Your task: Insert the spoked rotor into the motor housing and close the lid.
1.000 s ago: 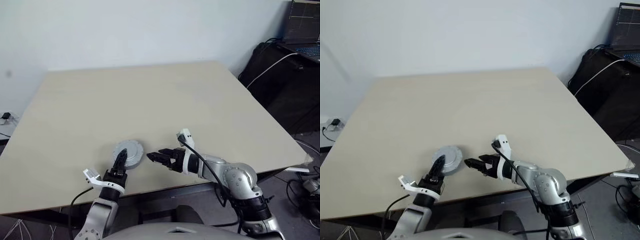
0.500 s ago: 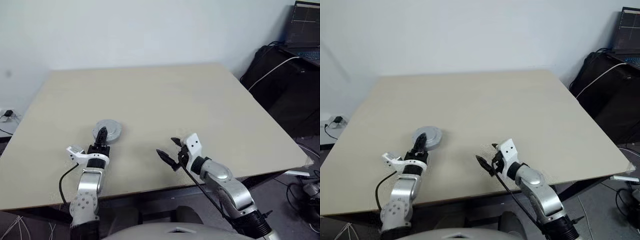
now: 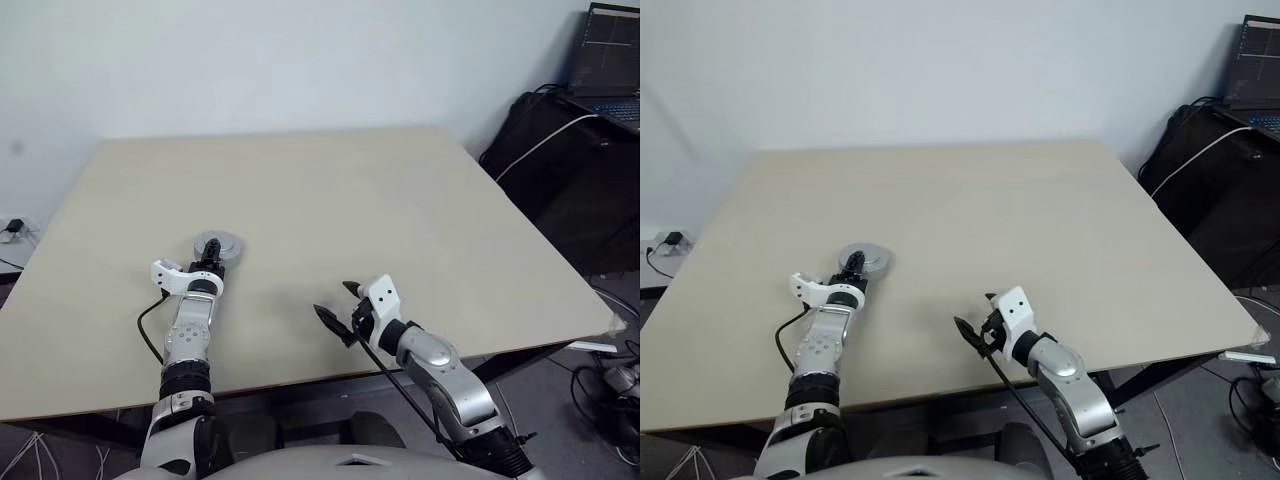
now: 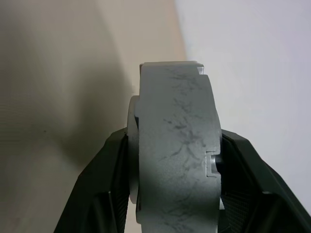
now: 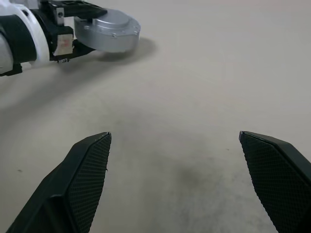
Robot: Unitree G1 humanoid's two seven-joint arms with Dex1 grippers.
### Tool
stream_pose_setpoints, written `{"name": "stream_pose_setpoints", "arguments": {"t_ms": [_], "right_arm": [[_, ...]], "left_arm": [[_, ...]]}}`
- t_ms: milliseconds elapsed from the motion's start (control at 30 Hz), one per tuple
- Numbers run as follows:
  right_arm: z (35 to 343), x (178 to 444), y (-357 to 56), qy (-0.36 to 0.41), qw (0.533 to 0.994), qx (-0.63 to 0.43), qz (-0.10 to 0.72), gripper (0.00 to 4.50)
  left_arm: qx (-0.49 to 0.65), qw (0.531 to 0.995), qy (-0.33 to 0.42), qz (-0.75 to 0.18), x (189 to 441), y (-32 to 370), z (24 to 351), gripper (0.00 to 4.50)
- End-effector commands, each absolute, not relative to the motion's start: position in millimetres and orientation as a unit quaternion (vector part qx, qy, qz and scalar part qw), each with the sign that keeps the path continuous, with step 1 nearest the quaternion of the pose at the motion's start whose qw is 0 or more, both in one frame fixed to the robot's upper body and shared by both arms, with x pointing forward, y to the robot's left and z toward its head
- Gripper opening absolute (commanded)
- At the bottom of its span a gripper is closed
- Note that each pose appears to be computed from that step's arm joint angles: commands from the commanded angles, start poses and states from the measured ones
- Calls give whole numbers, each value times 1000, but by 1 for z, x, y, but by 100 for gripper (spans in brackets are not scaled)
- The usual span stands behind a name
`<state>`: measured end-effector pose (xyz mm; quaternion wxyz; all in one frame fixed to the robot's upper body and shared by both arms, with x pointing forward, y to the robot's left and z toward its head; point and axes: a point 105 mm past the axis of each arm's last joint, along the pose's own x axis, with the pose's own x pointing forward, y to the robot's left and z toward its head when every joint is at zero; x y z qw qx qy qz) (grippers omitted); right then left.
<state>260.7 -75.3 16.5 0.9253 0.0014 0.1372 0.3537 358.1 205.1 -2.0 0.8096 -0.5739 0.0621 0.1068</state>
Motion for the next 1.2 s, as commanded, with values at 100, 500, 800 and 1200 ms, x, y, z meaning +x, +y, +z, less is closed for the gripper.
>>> {"name": "stream_pose_setpoints", "arguments": {"t_ms": [100,500,800,1200], "right_arm": [[26,264,-76,117,930,-1,349,450],[22,264,-73,128,927,0,351,450],[14,261,-71,158,924,23,348,450],[28,275,-92,88,964,31,250,450]], "left_arm": [[-550,825,49,124,376,215,11,212],[-513,837,132,133,344,206,-16,445],[-258,938,227,39,257,196,-26,445],[-32,998,44,37,218,182,19,445]]}}
